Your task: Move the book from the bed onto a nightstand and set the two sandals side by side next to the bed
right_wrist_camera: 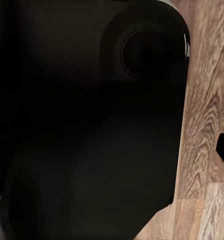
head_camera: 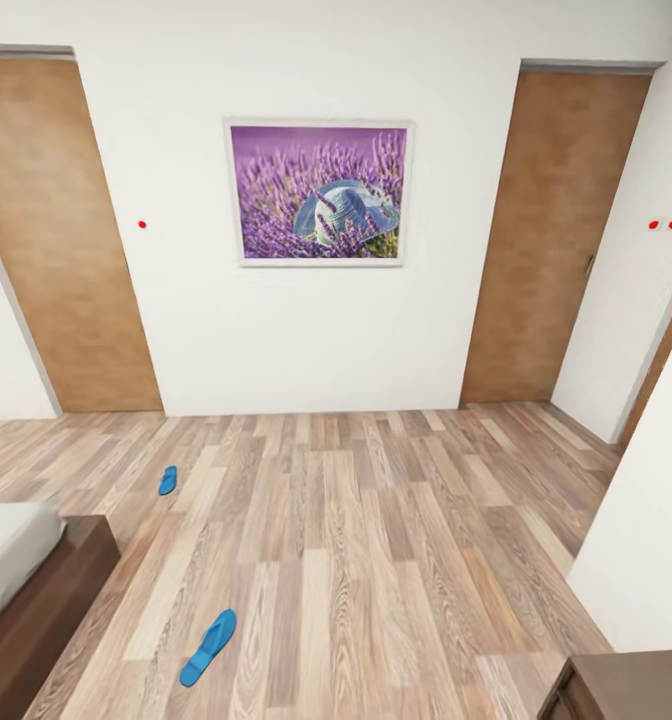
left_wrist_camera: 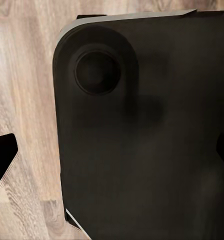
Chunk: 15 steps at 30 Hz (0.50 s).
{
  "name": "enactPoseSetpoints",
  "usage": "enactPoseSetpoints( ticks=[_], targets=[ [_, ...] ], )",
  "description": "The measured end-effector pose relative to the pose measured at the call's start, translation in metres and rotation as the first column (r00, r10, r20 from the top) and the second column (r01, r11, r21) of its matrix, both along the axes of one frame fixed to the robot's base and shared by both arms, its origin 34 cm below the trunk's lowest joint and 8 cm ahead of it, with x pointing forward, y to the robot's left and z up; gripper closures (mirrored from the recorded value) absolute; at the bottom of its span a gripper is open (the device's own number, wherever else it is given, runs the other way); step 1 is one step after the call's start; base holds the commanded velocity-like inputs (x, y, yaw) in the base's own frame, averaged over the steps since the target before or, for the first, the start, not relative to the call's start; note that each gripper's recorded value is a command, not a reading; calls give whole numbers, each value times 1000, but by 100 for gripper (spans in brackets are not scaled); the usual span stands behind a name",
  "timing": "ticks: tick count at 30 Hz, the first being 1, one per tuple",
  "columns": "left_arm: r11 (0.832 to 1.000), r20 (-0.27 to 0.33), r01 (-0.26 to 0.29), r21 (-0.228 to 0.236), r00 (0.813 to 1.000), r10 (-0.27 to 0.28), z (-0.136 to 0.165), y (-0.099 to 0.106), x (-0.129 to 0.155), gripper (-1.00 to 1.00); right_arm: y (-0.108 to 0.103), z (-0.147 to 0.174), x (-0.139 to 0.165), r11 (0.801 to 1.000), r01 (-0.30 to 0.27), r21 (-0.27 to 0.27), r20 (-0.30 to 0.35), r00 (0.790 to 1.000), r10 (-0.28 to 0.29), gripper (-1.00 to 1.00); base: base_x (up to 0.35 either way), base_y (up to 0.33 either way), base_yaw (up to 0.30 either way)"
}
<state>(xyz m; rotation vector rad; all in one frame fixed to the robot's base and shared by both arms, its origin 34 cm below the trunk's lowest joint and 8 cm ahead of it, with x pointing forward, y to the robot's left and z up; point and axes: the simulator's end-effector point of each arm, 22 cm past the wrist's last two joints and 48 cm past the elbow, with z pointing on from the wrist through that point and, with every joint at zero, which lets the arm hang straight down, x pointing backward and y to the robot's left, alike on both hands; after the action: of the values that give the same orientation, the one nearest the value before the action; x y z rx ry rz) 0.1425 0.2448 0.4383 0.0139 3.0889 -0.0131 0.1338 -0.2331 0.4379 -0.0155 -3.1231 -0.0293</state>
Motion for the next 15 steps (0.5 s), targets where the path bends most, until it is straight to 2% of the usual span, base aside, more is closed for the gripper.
enactPoseSetpoints(
  ticks=[15],
  targets=[
    [1000, 0, 0, 0, 1000, 0, 0, 0, 0, -100, 0, 0, 0, 1000, -1, 0, 0, 1000, 1, -100, 323, -26, 0]
  ],
)
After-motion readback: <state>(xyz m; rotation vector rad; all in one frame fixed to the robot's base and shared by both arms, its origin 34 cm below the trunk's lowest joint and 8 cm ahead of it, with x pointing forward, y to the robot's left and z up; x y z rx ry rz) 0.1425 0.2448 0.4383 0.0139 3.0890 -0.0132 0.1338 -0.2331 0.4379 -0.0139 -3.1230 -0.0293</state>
